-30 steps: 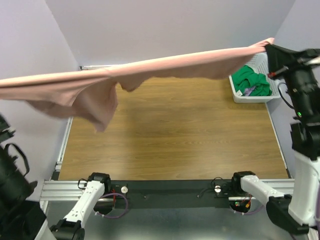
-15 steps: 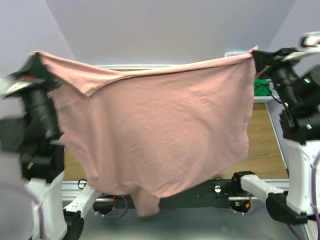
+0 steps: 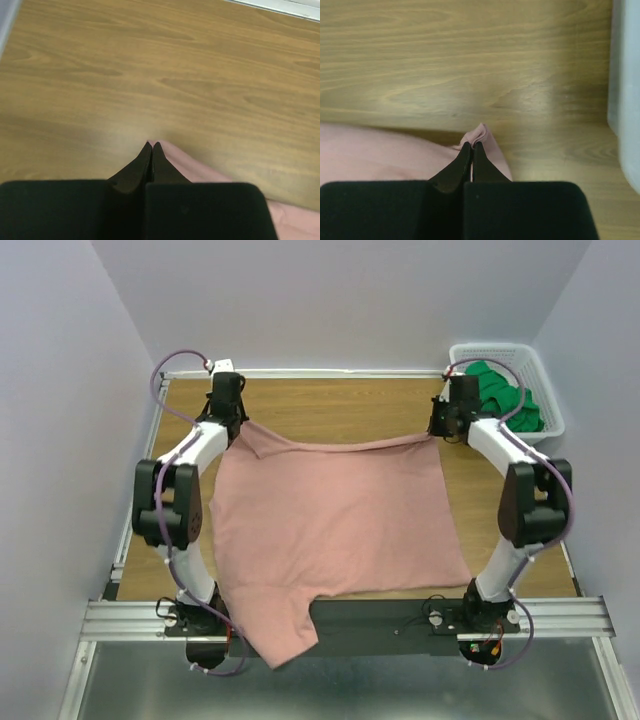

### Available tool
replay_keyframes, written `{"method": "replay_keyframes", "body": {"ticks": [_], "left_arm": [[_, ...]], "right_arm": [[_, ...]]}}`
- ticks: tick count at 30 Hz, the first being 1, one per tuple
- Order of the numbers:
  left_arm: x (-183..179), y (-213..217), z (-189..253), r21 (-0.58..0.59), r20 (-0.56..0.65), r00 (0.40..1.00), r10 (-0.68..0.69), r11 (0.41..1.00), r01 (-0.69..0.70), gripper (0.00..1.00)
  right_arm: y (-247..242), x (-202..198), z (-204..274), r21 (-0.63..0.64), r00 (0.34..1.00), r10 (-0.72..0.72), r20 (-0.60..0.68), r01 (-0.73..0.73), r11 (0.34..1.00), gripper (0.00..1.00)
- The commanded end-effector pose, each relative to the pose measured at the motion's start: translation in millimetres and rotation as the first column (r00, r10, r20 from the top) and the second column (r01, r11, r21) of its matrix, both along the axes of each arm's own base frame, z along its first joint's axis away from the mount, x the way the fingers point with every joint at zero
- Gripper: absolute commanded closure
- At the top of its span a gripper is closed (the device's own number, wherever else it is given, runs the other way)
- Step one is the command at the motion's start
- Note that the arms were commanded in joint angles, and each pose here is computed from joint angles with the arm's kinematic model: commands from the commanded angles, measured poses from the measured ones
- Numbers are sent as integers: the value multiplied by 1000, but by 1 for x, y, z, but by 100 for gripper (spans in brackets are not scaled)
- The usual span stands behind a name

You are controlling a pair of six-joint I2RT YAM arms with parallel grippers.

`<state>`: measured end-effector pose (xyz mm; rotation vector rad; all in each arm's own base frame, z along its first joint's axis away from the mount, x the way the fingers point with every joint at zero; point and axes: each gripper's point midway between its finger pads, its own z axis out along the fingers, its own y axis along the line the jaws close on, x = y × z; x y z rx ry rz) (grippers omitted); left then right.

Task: Fold and stack the t-shirts
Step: Flatten the tshirt out, then fold the tshirt

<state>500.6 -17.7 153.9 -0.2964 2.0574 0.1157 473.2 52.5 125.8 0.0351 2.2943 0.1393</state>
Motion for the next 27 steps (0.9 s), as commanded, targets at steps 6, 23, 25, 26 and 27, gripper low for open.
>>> {"method": "replay_keyframes", "body": {"ticks": [6, 23, 25, 26, 27], "left_arm": [[84, 3, 25, -51, 130, 991, 29, 998, -22, 100], [111, 1, 23, -194, 97, 995, 3, 981, 16, 100], [100, 0, 11, -205, 72, 997, 3, 979, 12, 100], [97, 0, 10, -209, 73, 997, 4, 978, 12, 100], [94, 1, 11, -216, 77, 997, 9, 976, 8, 100]], "right_arm": [[-18, 91, -27, -115, 995, -42, 91, 52, 992, 99], [-40, 143, -24, -101, 982, -106, 157, 122, 987, 99], [-38, 142, -19, -82, 982, -100, 162, 114, 990, 99], [-37, 142, -17, -78, 981, -98, 165, 113, 991, 99], [-35, 142, -16, -75, 982, -95, 165, 108, 991, 99]]}}
